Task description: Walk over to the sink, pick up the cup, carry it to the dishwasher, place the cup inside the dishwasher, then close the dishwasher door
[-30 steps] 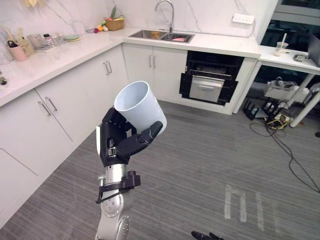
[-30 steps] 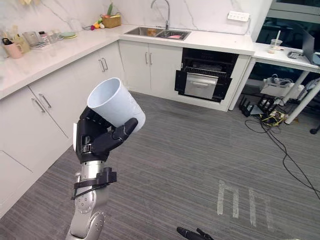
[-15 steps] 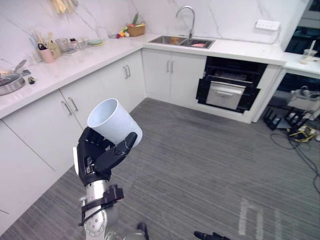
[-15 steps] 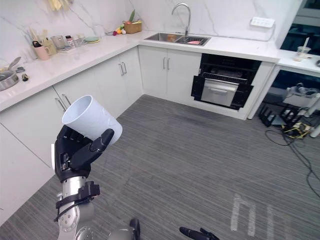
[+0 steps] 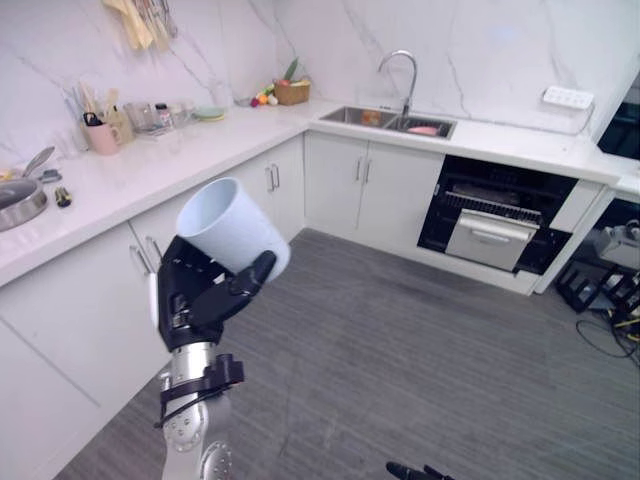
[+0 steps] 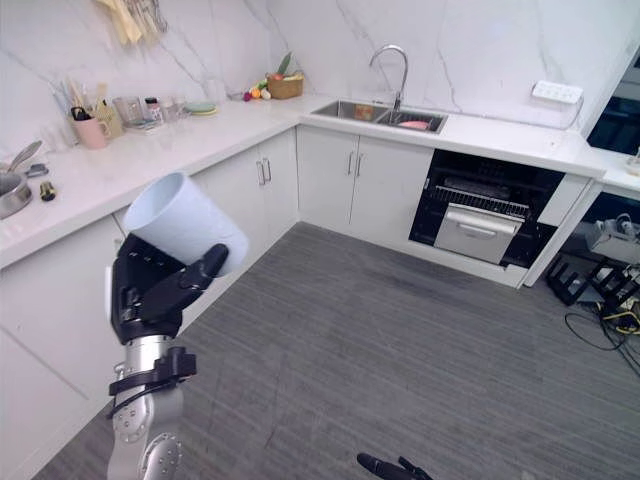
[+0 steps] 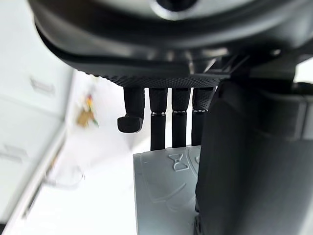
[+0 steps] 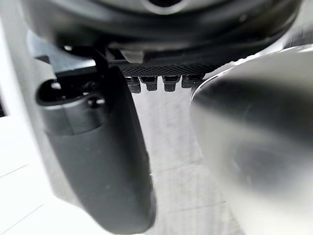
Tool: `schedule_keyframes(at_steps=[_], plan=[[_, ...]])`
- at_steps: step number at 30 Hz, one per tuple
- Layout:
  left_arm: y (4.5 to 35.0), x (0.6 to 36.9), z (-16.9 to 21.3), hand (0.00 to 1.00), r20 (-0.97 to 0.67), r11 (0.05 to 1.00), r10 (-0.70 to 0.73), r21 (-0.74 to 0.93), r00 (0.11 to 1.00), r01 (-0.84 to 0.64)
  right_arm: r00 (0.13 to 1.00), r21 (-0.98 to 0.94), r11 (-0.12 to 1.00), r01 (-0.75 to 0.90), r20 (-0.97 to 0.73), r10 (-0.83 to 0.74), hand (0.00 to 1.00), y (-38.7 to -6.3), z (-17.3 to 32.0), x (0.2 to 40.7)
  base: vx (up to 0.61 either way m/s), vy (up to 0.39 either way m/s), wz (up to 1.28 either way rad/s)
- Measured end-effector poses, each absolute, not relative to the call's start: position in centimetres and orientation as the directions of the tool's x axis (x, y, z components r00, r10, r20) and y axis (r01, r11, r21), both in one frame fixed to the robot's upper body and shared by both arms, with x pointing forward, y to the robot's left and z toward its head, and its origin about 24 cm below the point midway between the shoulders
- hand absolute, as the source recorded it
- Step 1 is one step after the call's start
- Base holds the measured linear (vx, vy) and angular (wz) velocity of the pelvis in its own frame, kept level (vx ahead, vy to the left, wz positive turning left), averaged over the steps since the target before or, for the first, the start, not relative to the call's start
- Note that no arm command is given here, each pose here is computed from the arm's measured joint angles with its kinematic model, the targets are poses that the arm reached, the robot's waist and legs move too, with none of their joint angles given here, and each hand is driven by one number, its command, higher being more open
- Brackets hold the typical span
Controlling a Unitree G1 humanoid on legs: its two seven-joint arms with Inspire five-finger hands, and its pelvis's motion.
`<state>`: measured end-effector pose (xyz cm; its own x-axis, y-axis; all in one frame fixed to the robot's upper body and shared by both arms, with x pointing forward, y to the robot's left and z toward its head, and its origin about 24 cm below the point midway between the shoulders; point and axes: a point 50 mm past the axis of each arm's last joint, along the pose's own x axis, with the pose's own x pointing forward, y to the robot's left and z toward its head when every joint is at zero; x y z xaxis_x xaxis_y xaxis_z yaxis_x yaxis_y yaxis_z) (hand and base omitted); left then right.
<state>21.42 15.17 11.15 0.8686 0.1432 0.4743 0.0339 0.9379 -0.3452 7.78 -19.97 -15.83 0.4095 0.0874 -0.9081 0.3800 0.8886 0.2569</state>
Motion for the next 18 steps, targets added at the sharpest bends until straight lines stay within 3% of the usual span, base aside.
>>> schedule_keyframes(at_steps=[6,13,18], plan=[[12.8,21.7,11.2,0.00,0.474,0.923,0.059,-0.361,0.878,0.133,0.438,0.272,0.876,0.399,-0.896,0.079,1.00,-20.2,-14.9,8.6,0.50,-0.051,0.36],[12.0,21.0,10.7,0.00,0.458,0.887,0.072,-0.435,0.886,0.153,0.412,0.225,0.908,0.354,-0.909,0.064,1.00,-20.7,-14.1,9.1,0.65,-0.323,0.01],[11.0,20.5,10.4,0.00,0.473,0.861,0.021,-0.456,0.881,0.224,0.379,0.186,0.919,0.349,-0.924,0.043,1.00,-20.7,-14.1,7.9,0.54,-0.168,-0.40]])
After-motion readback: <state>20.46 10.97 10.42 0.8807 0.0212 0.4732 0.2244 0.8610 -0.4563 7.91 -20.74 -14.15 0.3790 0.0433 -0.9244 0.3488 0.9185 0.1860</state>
